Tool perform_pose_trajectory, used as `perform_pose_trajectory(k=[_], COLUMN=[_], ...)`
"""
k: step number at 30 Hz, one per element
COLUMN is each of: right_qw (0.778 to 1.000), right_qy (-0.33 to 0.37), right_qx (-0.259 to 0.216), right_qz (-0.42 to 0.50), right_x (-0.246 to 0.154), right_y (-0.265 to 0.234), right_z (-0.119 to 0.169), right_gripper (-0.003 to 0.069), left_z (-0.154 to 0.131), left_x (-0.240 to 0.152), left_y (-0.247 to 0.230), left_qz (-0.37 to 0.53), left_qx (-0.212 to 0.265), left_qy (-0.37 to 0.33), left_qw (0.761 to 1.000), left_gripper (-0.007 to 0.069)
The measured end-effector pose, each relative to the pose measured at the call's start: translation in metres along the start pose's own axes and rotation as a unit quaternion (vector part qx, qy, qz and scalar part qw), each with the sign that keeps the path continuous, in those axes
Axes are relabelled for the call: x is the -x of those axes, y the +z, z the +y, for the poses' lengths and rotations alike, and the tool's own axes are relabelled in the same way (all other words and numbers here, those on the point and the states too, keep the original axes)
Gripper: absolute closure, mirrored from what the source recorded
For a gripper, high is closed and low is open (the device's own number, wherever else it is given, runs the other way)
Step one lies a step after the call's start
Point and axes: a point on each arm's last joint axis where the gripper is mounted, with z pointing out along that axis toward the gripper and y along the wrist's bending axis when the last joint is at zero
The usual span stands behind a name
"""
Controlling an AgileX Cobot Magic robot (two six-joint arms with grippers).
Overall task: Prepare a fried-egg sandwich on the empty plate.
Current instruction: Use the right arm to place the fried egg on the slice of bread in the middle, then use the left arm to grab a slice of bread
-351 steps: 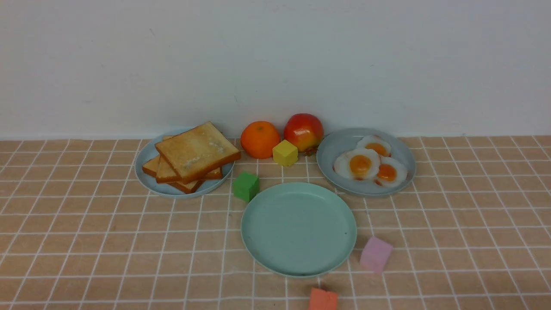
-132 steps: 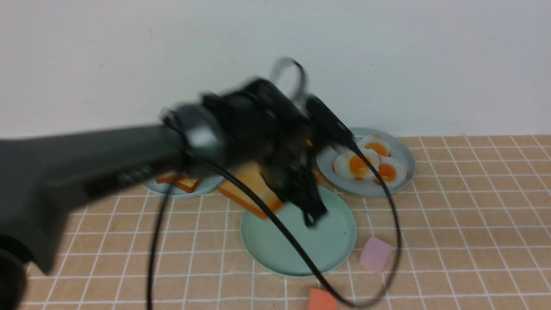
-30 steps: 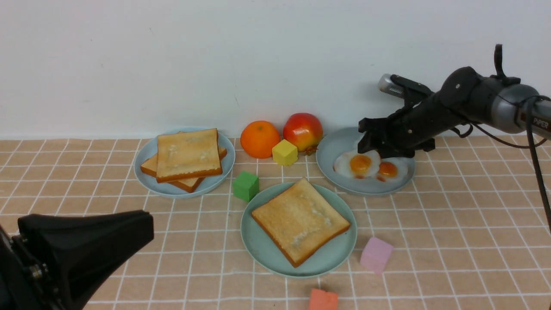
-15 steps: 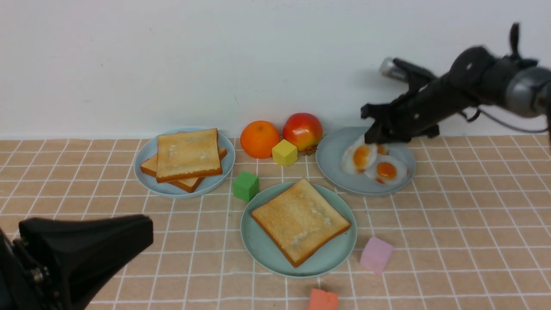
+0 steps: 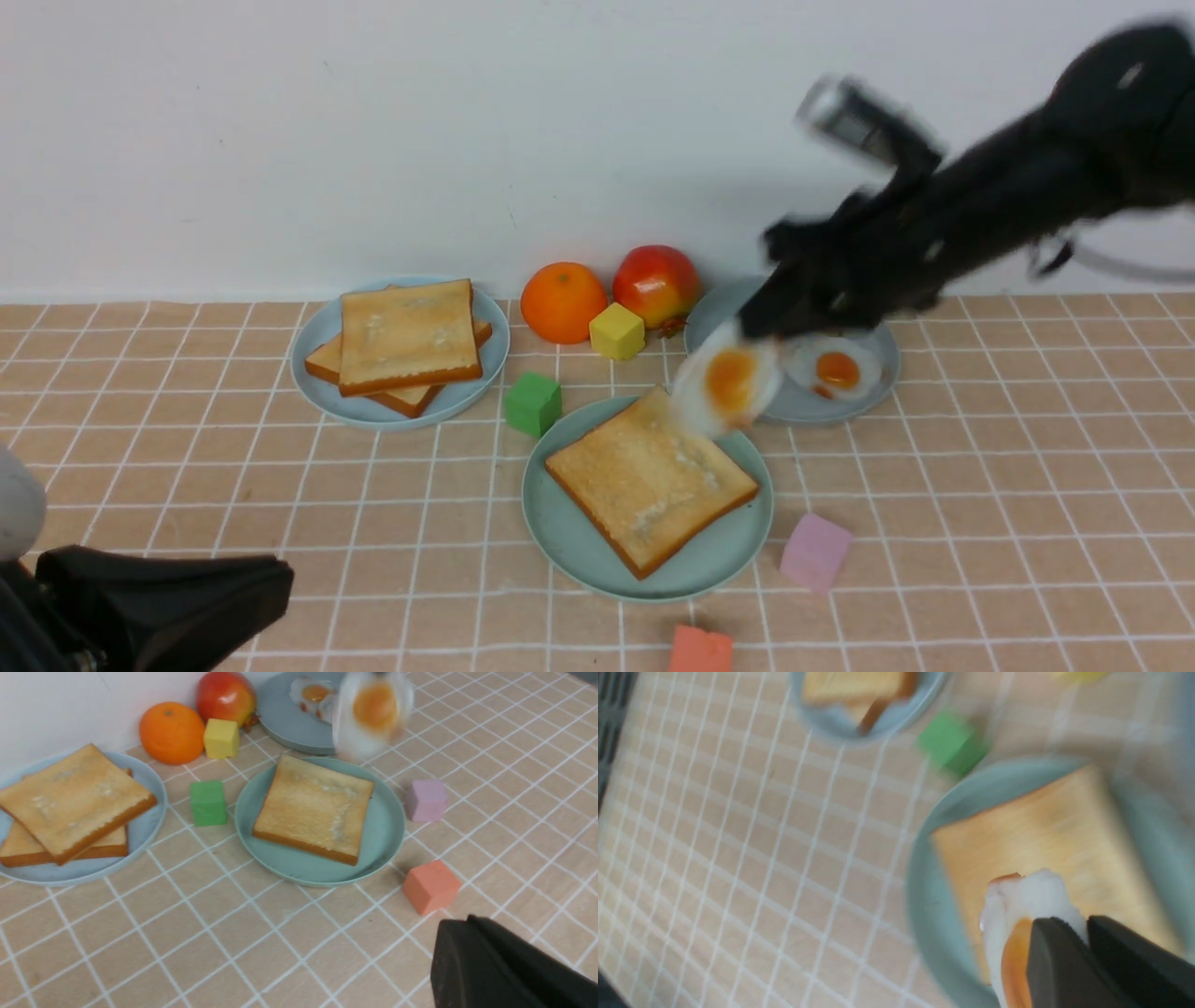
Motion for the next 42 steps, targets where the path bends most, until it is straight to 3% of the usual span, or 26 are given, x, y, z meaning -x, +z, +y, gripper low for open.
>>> perform_pose_trajectory(k=[5,16,22,26,28,32,38,42], right_qw=[0.999,0.994,0.997,0.998,0.997,0.997,0.99,0.983], right_qy=[0.036,0.1,0.077,0.063,0.062,0.037,-0.018,-0.039], right_qx=[0.009,0.023,0.01,0.018,0.023,-0.013,-0.127,-0.18], right_qz=[-0.025,-0.026,-0.012,0.023,0.045,0.069,0.05,0.015], right_x=[-0.014,-0.019,-0.023,-0.027,-0.028,-0.025,-0.028,-0.043], right_y=[0.039,0.076,0.077,0.07,0.058,0.011,-0.077,-0.137], right_z=[-0.013,-0.037,-0.039,-0.04,-0.041,-0.034,-0.007,0.025], right_gripper=[0.0588,0.0562,0.043,0.0274,0.0256,0.03,0.0473,0.0557], left_z=[0.001,0.001,0.001,0.001,0.001,0.0,-0.002,0.012], left_x=[-0.001,-0.003,-0.003,-0.004,-0.006,-0.009,-0.004,0.026], left_y=[0.0,0.0,0.0,0.0,0.002,0.02,0.071,0.118], left_qz=[0.007,0.018,0.018,0.021,0.028,0.067,0.14,0.169], left_qx=[0.004,0.007,0.007,0.007,0.008,0.015,0.034,0.068], left_qy=[0.005,0.005,0.005,-0.001,-0.018,-0.052,-0.032,-0.028], left_qw=[1.0,1.0,1.0,1.0,0.999,0.996,0.989,0.983], left_gripper=[0.0627,0.062,0.0615,0.0608,0.0608,0.0607,0.0638,0.0638])
